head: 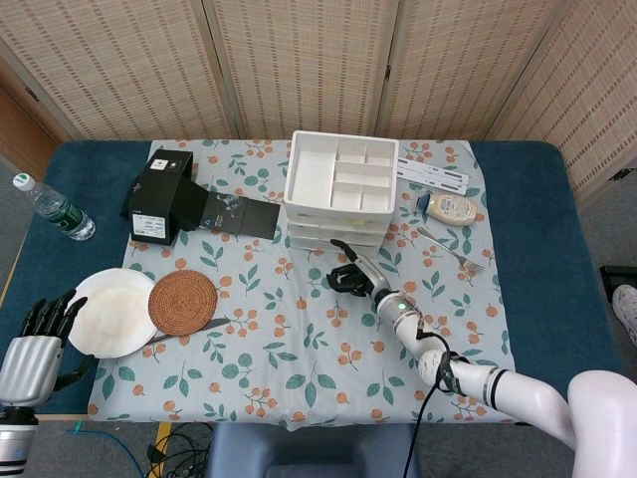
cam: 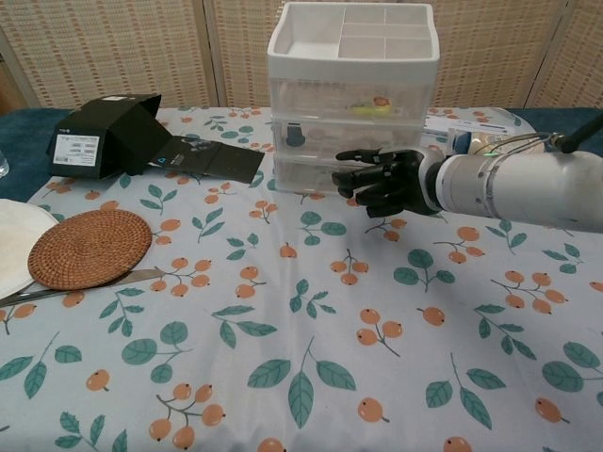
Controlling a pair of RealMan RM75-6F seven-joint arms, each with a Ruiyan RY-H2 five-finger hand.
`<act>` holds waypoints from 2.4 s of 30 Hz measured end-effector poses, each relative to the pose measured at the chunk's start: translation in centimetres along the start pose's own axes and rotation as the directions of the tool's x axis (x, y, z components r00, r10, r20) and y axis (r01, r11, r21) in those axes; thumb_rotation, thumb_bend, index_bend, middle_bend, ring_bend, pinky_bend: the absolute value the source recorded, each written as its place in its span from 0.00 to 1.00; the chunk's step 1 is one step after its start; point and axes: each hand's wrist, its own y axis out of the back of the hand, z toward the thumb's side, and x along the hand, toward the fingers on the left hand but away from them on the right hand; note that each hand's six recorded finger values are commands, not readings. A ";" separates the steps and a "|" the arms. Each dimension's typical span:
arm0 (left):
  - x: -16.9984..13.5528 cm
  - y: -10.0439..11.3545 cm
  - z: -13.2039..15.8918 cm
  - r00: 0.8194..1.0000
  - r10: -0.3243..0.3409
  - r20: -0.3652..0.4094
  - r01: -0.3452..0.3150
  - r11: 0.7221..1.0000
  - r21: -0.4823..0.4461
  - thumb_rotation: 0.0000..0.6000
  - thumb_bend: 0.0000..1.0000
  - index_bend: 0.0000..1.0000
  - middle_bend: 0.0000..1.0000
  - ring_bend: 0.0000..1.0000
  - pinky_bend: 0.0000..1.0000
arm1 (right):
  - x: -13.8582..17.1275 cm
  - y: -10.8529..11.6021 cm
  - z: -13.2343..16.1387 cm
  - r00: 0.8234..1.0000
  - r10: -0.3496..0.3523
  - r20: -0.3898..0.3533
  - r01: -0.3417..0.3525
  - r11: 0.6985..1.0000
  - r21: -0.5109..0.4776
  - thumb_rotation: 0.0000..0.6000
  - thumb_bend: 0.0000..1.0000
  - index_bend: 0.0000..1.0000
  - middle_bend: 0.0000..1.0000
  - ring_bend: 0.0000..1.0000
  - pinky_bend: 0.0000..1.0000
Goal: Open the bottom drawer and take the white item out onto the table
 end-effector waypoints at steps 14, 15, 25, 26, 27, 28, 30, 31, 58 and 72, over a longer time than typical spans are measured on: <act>0.0 0.0 0.0 1.000 -0.005 -0.003 0.005 1.000 0.006 1.00 0.25 0.10 0.07 0.10 0.06 | -0.7 0.6 0.0 0.999 -0.030 -0.012 0.030 1.000 0.002 1.00 0.51 0.00 0.74 0.93 1.00; 0.0 0.0 0.0 1.000 -0.004 -0.005 0.005 1.000 0.007 1.00 0.25 0.10 0.07 0.10 0.06 | -0.9 0.5 0.0 1.000 -0.029 -0.011 0.029 1.000 0.003 1.00 0.51 0.00 0.74 0.93 1.00; -0.1 0.0 -0.2 1.000 -0.006 -0.012 0.006 1.000 0.009 1.00 0.25 0.10 0.07 0.10 0.06 | -1.5 0.0 0.0 1.000 -0.017 -0.018 0.017 1.000 0.017 1.00 0.54 0.00 0.74 0.93 1.00; -0.1 0.0 -0.2 1.000 -0.006 -0.012 0.007 1.000 0.010 1.00 0.25 0.10 0.07 0.10 0.06 | -1.5 0.0 0.1 1.000 -0.017 -0.021 0.018 1.000 0.019 1.00 0.54 0.00 0.74 0.93 1.00; -0.1 0.0 -0.2 1.000 -0.007 -0.013 0.008 1.000 0.011 1.00 0.25 0.10 0.07 0.10 0.06 | -1.5 0.0 0.1 1.000 -0.018 -0.025 0.019 1.000 0.020 1.00 0.54 0.00 0.74 0.93 1.00; 0.0 0.0 -0.2 1.000 -0.008 -0.013 0.008 1.000 0.011 1.00 0.25 0.10 0.07 0.10 0.06 | -1.5 0.0 0.1 0.999 -0.019 -0.027 0.020 1.000 0.019 1.00 0.54 0.00 0.74 0.93 1.00; 0.0 0.0 -0.2 1.000 -0.006 -0.012 0.007 1.000 0.011 1.00 0.25 0.10 0.07 0.10 0.06 | -1.5 0.0 0.2 0.999 -0.021 -0.032 0.021 1.000 0.017 1.00 0.54 0.00 0.74 0.93 1.00; 0.0 0.0 -0.2 1.000 -0.006 -0.011 0.006 1.000 0.011 1.00 0.25 0.10 0.07 0.10 0.06 | -1.5 0.0 0.2 0.999 -0.021 -0.034 0.022 1.000 0.018 1.00 0.54 0.00 0.74 0.93 1.00; 0.1 0.0 0.0 1.000 -0.010 -0.009 0.010 1.000 0.016 1.00 0.25 0.10 0.07 0.10 0.06 | -1.4 -0.9 0.5 0.999 0.016 -0.044 -0.014 0.999 0.043 1.00 0.55 0.08 0.74 0.93 1.00; -0.1 -0.1 0.1 1.000 -0.012 -0.007 0.013 1.000 0.016 1.00 0.25 0.10 0.07 0.10 0.06 | 0.1 -1.4 -0.5 0.998 0.045 -0.034 -0.042 0.996 0.074 1.00 0.55 0.09 0.73 0.93 1.00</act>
